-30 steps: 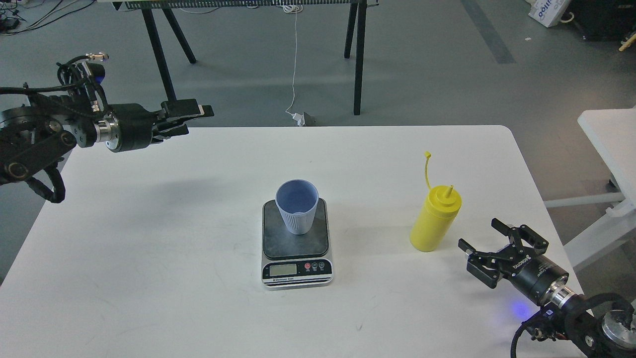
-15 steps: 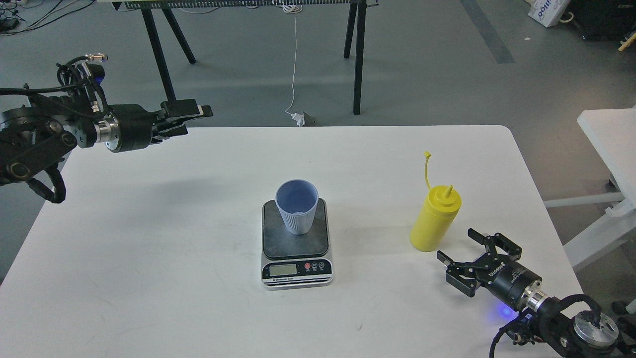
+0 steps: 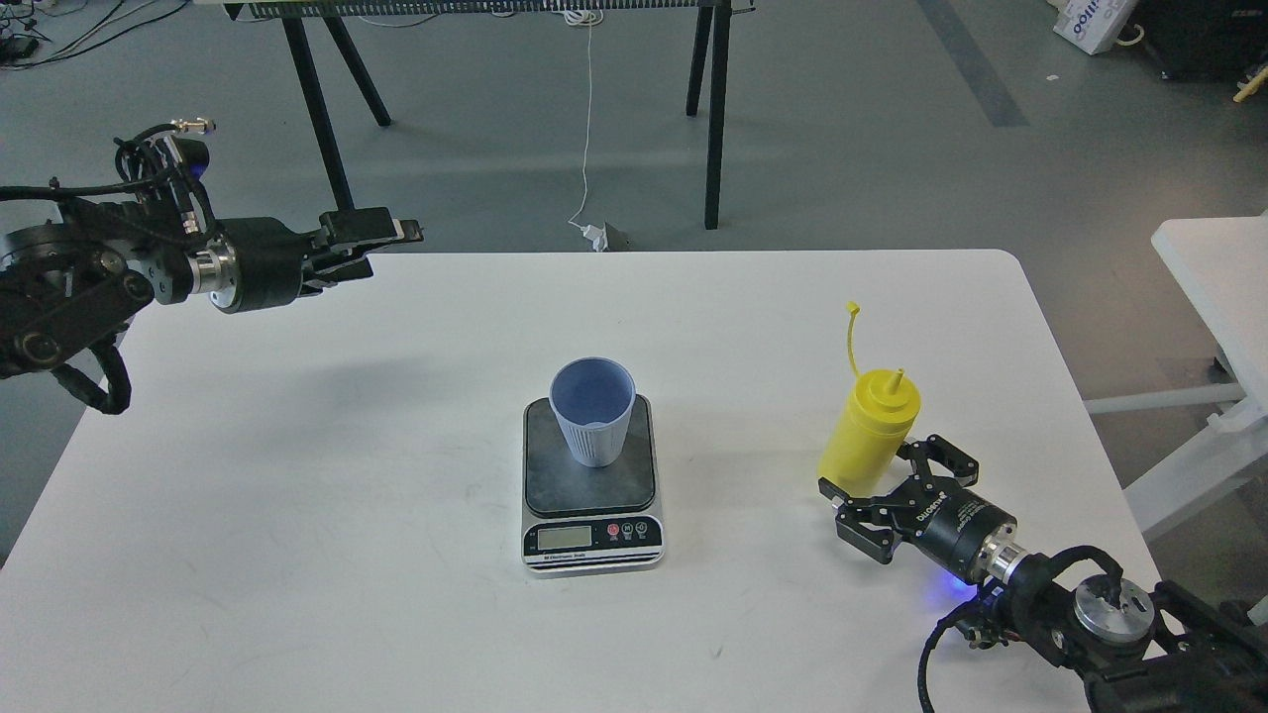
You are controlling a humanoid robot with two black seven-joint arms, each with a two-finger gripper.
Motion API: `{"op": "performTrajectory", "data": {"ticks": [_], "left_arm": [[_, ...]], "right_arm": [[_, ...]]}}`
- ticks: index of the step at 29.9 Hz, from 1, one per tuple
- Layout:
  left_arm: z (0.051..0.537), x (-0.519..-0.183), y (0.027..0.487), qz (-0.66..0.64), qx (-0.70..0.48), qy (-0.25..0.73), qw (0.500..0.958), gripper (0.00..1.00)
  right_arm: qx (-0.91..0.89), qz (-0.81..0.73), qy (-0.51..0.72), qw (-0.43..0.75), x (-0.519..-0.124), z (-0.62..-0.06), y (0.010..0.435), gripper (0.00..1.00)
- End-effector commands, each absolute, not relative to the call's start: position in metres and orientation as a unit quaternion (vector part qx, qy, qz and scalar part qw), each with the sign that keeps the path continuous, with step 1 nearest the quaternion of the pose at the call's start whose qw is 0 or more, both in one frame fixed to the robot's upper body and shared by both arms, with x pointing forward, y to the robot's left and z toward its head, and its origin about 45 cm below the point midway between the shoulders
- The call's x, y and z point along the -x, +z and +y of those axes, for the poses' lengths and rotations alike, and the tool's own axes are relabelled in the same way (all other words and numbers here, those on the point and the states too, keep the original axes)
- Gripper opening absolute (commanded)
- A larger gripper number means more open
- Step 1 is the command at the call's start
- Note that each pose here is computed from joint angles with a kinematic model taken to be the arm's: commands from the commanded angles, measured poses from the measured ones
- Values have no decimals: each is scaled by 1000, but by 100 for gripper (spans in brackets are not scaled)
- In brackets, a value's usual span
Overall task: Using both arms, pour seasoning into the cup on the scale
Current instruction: 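Move the right gripper to the yellow bottle and grasp it, then lift the yellow bottle with the right gripper and tilt it, then hold the bottle nozzle-down over the blue cup and pour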
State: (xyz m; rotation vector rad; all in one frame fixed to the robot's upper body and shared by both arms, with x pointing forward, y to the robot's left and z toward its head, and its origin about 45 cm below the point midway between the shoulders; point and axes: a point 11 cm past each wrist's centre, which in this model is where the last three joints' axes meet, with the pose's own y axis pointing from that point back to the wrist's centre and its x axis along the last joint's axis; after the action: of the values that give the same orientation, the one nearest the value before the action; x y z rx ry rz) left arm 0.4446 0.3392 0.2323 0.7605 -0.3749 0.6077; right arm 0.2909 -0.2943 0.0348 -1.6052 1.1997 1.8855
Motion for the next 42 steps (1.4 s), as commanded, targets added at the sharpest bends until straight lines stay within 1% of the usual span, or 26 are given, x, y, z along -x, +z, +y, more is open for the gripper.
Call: {"op": "performTrajectory", "data": {"ticks": [1,2,3,5,6,7,10,13,15,19,24,27,30,32,35,40,42], "left_arm": [[340,-443,229,-176,-364,290,867,99],[340,-443,229,-176,-364,290,867,99],[339,-443,229,-176,-364,289,868,99],[340,-443,229,-175,-363,291,868,99],[340,-443,229,-174,-363,291,868,99],[339,-443,229,-174,-362,291,868,99],[340,-442,228,-173,-362,291,868,99],[341,-440,224,-169,-363,291,869,99],[341,-440,224,-168,-362,292,869,99],[340,-441,225,-168,-361,293,870,99],[333,-444,228,-171,-349,295,873,99],[332,-445,230,-172,-345,297,874,99],[331,-445,230,-172,-344,296,874,99],[332,-445,230,-172,-345,297,874,99],[333,-445,230,-172,-345,298,873,99],[334,-445,231,-172,-345,299,873,99],[334,-445,230,-171,-345,300,873,99]], "right_arm": [[572,422,675,196,-291,-287,34,94],[573,422,674,196,-293,-287,35,90],[577,421,672,194,-295,-287,36,82],[580,421,671,189,-296,-285,37,44],[581,422,670,188,-297,-285,36,29],[581,425,668,186,-299,-287,36,24],[588,426,662,184,-309,-285,40,15],[606,419,650,188,-327,-282,55,8],[631,413,630,186,-349,-279,75,5],[705,398,566,156,-400,-266,130,2],[816,390,424,47,-456,-238,213,2],[827,442,341,-59,-479,-226,238,2],[842,456,258,-128,-490,-194,254,2],[849,456,208,-164,-491,-169,258,2],[847,470,137,-209,-492,-147,263,2],[856,439,48,-267,-478,-93,258,2],[856,430,21,-287,-475,-84,256,2]]}}
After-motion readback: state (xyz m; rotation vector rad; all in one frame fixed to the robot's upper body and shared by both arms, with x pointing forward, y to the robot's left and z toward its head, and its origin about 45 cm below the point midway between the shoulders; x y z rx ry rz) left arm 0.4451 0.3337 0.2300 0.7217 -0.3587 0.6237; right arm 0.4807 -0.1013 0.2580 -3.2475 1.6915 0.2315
